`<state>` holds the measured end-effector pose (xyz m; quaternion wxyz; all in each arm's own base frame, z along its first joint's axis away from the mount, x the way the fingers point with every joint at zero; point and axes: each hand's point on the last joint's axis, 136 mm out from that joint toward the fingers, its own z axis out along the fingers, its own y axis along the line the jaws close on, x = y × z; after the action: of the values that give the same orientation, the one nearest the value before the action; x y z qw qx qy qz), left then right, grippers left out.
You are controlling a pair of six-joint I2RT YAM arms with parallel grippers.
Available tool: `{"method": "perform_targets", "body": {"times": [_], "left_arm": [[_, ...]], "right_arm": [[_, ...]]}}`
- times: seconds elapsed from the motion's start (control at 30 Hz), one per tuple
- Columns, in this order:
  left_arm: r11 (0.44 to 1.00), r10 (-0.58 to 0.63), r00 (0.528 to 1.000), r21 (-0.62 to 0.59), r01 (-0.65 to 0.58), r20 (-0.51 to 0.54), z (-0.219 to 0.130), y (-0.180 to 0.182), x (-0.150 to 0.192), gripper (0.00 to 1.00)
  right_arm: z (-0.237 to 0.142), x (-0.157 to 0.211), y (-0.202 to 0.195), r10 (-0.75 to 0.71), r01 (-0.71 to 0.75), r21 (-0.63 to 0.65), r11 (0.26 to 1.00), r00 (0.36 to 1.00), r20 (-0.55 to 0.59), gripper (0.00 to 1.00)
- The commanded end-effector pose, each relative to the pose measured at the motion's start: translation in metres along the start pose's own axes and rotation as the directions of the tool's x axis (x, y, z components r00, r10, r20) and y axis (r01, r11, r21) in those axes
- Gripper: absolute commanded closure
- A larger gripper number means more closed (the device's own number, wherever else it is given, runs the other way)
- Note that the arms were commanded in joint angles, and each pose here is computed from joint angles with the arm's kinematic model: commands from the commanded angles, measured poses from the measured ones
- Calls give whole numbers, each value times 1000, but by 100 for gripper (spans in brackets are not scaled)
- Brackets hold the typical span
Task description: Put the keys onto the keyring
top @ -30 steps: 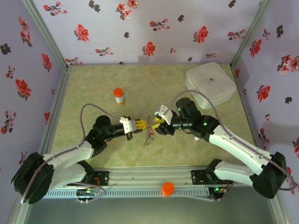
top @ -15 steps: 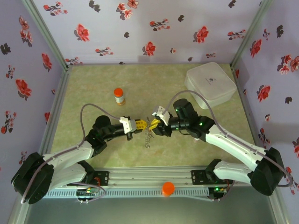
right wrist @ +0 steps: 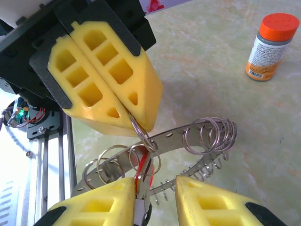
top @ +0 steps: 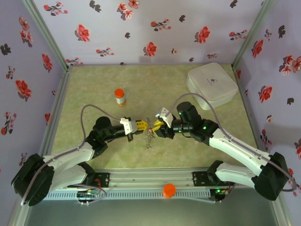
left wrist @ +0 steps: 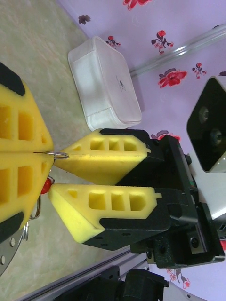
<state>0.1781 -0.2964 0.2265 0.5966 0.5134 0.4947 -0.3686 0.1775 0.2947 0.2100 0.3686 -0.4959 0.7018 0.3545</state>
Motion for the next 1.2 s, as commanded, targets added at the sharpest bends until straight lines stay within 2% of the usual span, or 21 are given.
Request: {"method": "perform_targets", "body": {"times": [0.0, 0.17, 0.3, 0.4, 0.8, 0.93, 1.17], "left_arm": [[999, 31, 997, -11, -30, 65, 0, 3, -18, 100], [999, 36, 997, -12, -36, 66, 0, 3, -19, 100], [999, 38, 997, -13, -38, 66, -1, 3, -19, 100], [999, 38, 997, -11, -37, 65, -1, 2, -19, 100], [999, 34, 997, -11, -33, 73, -1, 3, -21, 100], [1000, 26, 996, 7, -26, 82, 0, 0, -23, 100], [1000, 15, 996, 24, -17, 86, 2, -1, -22, 100]], "right_arm": [[3, -4, -2, -8, 8, -1, 1000, 1000, 21, 71], [8, -2, -3, -15, 15, -12, 1000, 1000, 10, 72], [6, -3, 4, -32, 33, -39, 999, 999, 15, 64], [7, 2, 5, -57, 57, -32, 998, 998, -2, 64], [10, 1, -5, -109, 109, 41, 993, 994, -2, 93], [17, 4, -2, -110, 110, 22, 994, 994, -17, 97], [28, 5, 4, -110, 109, -26, 994, 993, -32, 98]]}}
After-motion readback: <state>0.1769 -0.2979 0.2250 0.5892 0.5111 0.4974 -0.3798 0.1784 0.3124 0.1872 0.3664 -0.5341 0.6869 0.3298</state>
